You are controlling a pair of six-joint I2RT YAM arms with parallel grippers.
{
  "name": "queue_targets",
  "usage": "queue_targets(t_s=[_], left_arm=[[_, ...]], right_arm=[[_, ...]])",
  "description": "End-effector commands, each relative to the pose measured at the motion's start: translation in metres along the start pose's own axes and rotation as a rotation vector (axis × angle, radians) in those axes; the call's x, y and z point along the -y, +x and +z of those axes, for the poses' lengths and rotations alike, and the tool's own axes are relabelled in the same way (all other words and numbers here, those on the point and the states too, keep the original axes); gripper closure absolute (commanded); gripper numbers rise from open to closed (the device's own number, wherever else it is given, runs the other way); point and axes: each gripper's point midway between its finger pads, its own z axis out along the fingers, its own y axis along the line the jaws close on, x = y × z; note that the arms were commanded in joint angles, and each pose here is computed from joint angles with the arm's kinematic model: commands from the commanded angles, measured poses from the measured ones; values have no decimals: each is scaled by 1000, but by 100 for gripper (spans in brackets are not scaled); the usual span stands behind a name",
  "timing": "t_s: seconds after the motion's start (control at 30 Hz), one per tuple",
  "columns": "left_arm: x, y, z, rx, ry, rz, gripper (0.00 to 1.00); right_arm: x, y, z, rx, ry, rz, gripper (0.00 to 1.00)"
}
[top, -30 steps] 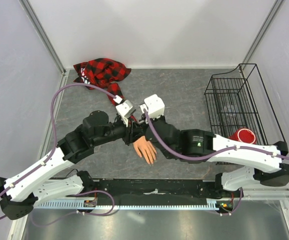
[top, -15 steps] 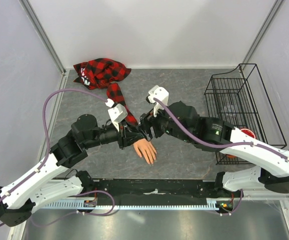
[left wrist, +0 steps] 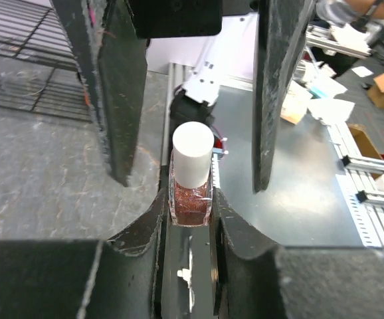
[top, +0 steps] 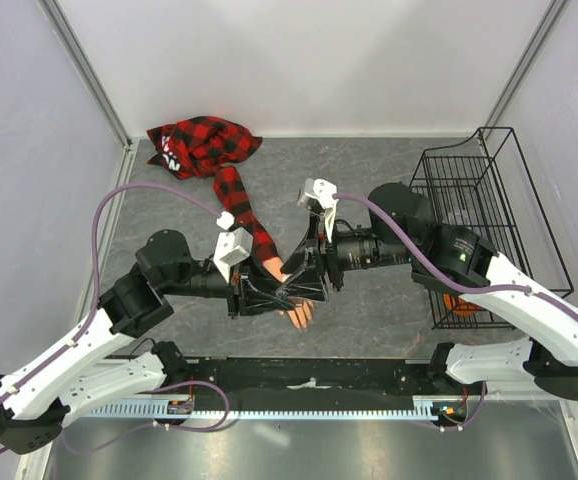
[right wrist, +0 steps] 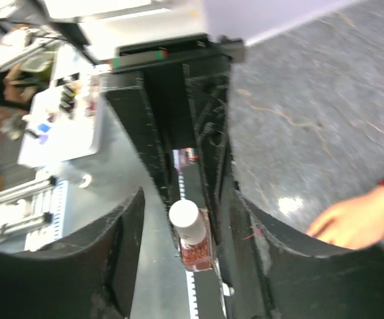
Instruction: Paint the nails
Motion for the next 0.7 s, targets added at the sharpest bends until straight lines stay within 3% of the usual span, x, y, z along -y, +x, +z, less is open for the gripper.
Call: queue_targets(t_s=[0.0,0.3,0.5,0.53,0.63,0.67], left_arm=[[25,-25,-6,56,102,41,98],[27,-29,-7,64,100,42,98],[25,-34,-7,72,83,50,98],[26,-35,-8,75,81,54,98],[16,-41,-8,90,19,50,98],[12,-42,-8,94,-10,46,98]], right_arm=[[-33,-20,-8,57,-181,-20,47],[-23,-12,-2,38,-183,4,62],[-19,-11,-2,40,-165,-3,66],[-18,-12,-2,43,-163,-1,70],[-15,-14,-3,52,-142,-8,97],[-9,-16,-3,65,-101,-8,100]])
